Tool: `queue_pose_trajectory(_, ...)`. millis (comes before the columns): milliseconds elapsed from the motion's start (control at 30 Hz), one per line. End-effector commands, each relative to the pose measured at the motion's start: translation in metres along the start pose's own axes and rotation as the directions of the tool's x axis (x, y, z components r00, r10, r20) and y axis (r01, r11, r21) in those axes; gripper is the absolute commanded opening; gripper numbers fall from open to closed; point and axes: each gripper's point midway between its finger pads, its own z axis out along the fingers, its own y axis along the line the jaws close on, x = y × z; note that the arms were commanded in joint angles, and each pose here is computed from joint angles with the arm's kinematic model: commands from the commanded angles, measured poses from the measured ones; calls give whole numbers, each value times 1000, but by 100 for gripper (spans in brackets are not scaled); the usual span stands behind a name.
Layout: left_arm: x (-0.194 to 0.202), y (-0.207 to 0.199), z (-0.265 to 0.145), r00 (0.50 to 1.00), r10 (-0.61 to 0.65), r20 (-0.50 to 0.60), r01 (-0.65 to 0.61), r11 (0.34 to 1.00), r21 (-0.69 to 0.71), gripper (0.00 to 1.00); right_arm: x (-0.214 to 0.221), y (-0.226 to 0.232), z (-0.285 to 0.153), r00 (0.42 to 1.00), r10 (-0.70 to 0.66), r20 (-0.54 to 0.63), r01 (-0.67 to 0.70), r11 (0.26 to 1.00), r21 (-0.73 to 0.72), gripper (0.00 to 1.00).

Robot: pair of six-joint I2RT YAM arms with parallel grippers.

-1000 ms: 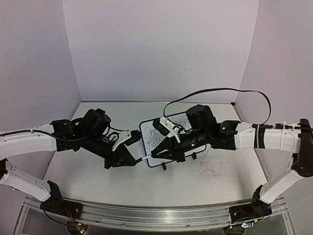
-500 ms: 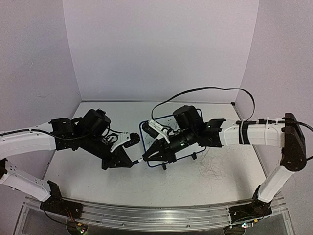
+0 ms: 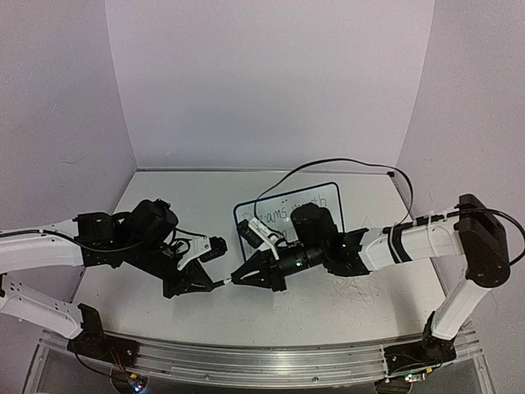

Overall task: Write a sentence on the whiteboard
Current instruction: Put down the whiteboard marker at the corner of the board.

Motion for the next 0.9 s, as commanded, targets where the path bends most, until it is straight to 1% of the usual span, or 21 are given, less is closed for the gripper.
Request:
queue_pose_trajectory(0,-91,16,-48,916,68,396,-7,988,-155,33,17,-8,-22,997,10,70,-14,998,67,0)
queue_pose_trajectory(33,-87,19,-51,915,56,400,15,985,-172,41,30,-8,-22,999,16,47,-19,998,63,0)
queue_pose_trajectory(100,-85,23,-59,906,22,422,65,980,-189,64,51,-9,-20,999,42,18,-43,998,51,1)
queue_pose_trajectory(133,-86,25,-64,899,11,437,87,975,-202,70,59,-12,-19,999,53,11,-54,997,60,2)
queue_pose_trajectory(167,-87,28,-69,892,-1,453,110,971,-214,73,65,-17,-19,998,64,3,-64,995,81,3)
queue_pose_trajectory(233,-91,39,-77,876,-27,481,171,951,-258,77,76,-33,-17,996,84,-7,-82,984,156,7)
queue_pose_trajectory(367,-95,68,-89,837,-113,536,338,876,-344,77,95,-71,-18,988,152,-28,-134,931,340,19)
queue_pose_trajectory(433,-98,76,-94,809,-141,571,399,845,-357,78,97,-82,-26,984,177,-9,-157,894,419,25)
queue_pose_trajectory(500,-99,84,-100,787,-150,599,441,816,-375,79,96,-92,-39,982,187,18,-171,849,499,29)
queue_pose_trajectory(600,-100,97,-114,755,-144,639,501,756,-421,79,91,-101,-67,980,188,62,-186,762,620,35)
queue_pose_trajectory(633,-99,102,-120,742,-144,654,526,730,-436,80,87,-105,-80,979,188,83,-195,719,667,38)
queue_pose_trajectory(700,-97,113,-135,710,-140,690,585,662,-468,83,77,-114,-113,971,194,140,-231,603,764,45)
queue_pose_trajectory(767,-97,122,-151,678,-127,724,635,597,-490,88,63,-120,-154,961,190,199,-267,468,842,52)
queue_pose_trajectory(800,-98,127,-160,663,-117,740,656,567,-498,90,54,-121,-175,956,177,233,-286,403,869,56)
queue_pose_trajectory(867,-102,136,-179,635,-96,767,689,520,-505,94,29,-114,-218,945,128,301,-326,308,894,65)
